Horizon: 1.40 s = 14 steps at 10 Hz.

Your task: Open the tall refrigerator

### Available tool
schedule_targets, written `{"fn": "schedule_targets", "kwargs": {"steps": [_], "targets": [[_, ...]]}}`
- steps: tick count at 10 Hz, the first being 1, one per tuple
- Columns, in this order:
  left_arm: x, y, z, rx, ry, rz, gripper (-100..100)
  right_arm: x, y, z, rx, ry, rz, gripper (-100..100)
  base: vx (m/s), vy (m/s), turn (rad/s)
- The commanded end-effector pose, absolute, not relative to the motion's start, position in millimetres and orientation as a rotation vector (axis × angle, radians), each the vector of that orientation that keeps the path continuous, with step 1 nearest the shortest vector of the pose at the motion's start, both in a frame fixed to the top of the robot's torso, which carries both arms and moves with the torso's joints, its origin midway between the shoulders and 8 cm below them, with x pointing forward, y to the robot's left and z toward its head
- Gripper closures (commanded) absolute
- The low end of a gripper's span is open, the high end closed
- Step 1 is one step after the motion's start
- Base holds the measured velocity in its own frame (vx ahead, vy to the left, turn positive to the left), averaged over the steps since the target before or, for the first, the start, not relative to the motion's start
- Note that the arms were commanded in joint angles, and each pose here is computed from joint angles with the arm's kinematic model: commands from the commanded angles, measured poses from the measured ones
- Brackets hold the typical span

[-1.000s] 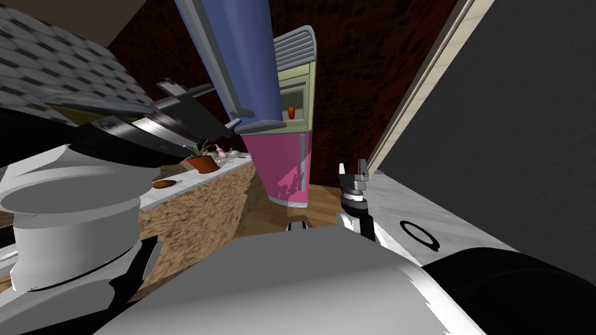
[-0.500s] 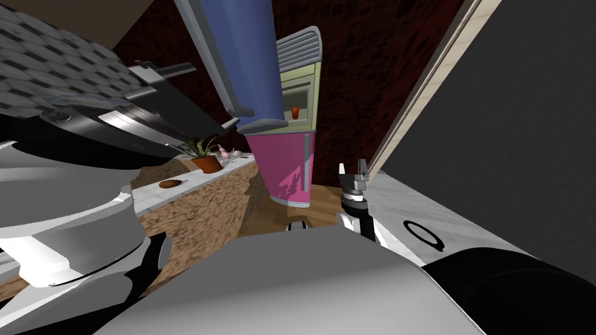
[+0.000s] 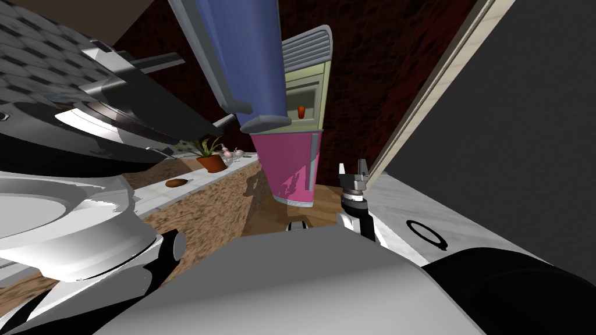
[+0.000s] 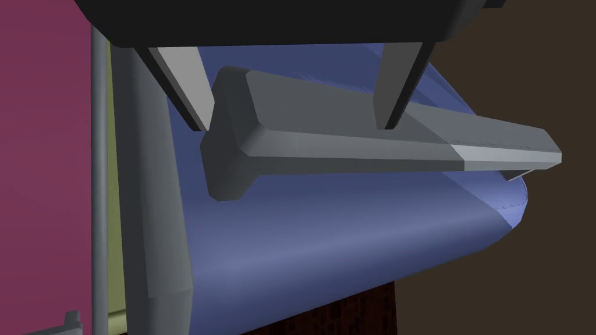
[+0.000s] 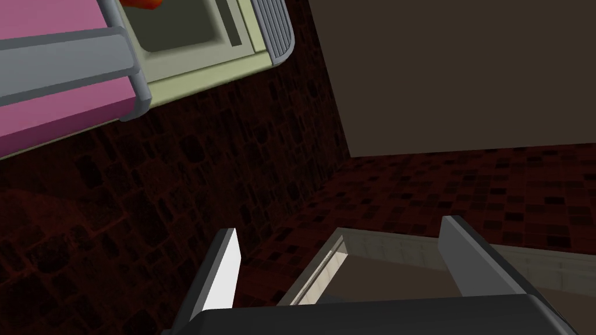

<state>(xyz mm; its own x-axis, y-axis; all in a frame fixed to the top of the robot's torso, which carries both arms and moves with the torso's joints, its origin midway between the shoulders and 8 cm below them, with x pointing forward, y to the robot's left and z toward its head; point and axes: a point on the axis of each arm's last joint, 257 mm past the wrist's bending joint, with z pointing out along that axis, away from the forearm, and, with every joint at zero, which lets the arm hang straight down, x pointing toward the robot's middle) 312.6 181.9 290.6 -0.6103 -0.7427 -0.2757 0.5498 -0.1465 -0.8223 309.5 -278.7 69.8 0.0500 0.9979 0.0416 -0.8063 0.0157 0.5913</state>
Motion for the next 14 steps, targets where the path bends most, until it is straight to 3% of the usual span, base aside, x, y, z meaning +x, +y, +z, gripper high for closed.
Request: {"fn": "schedule_targets", "kwargs": {"steps": [1,9,14], "targets": [[298,190,302,-0.207,1.192,-1.896,100,309,-279,70,0.536,0.449,1.478,0,0.003,0.095,0.005],[253,166,286,-0.075,1.280,-1.951,100,309,-279,70,0.536,0.449,1.478,0,0.005,0.109,-0.010],[235,156,290,-0.025,1.283,-2.030,100,310,-279,70,0.536,0.449,1.478,0,0.006,0.242,-0.068]]}}
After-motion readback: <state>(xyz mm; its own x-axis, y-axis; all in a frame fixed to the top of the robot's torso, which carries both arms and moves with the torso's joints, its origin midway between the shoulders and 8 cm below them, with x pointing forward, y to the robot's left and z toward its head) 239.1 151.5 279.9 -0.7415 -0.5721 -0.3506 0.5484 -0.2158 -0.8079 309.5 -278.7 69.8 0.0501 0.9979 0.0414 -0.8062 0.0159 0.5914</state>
